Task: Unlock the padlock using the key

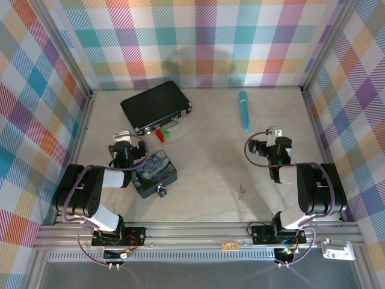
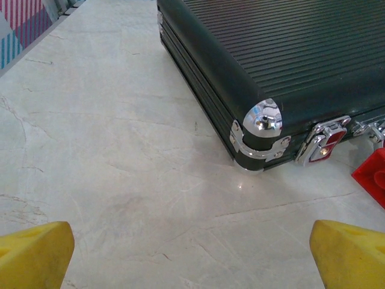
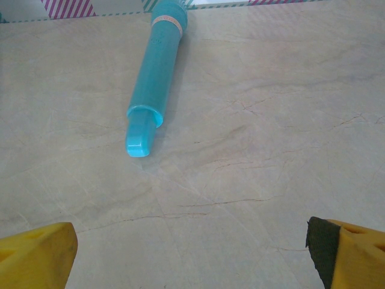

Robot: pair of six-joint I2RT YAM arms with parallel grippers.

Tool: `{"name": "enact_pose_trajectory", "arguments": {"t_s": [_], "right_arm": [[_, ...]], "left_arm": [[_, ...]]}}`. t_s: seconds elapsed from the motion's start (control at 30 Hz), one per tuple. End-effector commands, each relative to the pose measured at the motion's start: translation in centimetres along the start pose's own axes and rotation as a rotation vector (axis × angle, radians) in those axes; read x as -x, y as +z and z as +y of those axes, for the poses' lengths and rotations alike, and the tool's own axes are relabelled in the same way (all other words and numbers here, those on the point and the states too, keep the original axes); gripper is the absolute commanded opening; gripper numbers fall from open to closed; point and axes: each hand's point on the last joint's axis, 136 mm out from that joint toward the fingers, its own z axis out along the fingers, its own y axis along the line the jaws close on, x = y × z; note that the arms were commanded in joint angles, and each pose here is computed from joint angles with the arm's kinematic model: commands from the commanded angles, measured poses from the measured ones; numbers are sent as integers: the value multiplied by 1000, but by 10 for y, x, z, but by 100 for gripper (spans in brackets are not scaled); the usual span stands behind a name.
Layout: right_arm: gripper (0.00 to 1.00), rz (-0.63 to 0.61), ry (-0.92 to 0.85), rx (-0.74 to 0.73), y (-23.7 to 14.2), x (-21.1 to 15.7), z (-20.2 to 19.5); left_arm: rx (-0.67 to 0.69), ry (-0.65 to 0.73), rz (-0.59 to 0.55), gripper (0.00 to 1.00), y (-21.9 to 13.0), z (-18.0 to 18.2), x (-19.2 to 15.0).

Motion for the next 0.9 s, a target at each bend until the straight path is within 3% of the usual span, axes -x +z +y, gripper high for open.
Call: {"name": "enact_pose_trajectory", "arguments": {"t_s": [0.0,0.13,0.27,0.43,0.63,0.87], "right_arm": [[99,-39,-1,20,1,11,3],[99,-17,2,12,-1,23,3],[99,59,29,-32,-8,40,-1],[99,110,145,-26,-29,62,4],[99,255,399,-76,-55,70,6],[99,369,459,159,-66,61,51]], "left_arm": [[24,3,23,100,-8,1,35],[43,-18,104,100,-27,4,63],[118,-134,203,100,-58,19,79],[133,-247,417,100,-106,23,60],[65,-425,591,100,-163,15,7],[-66,-552,660,97,-198,-6,-33]]}}
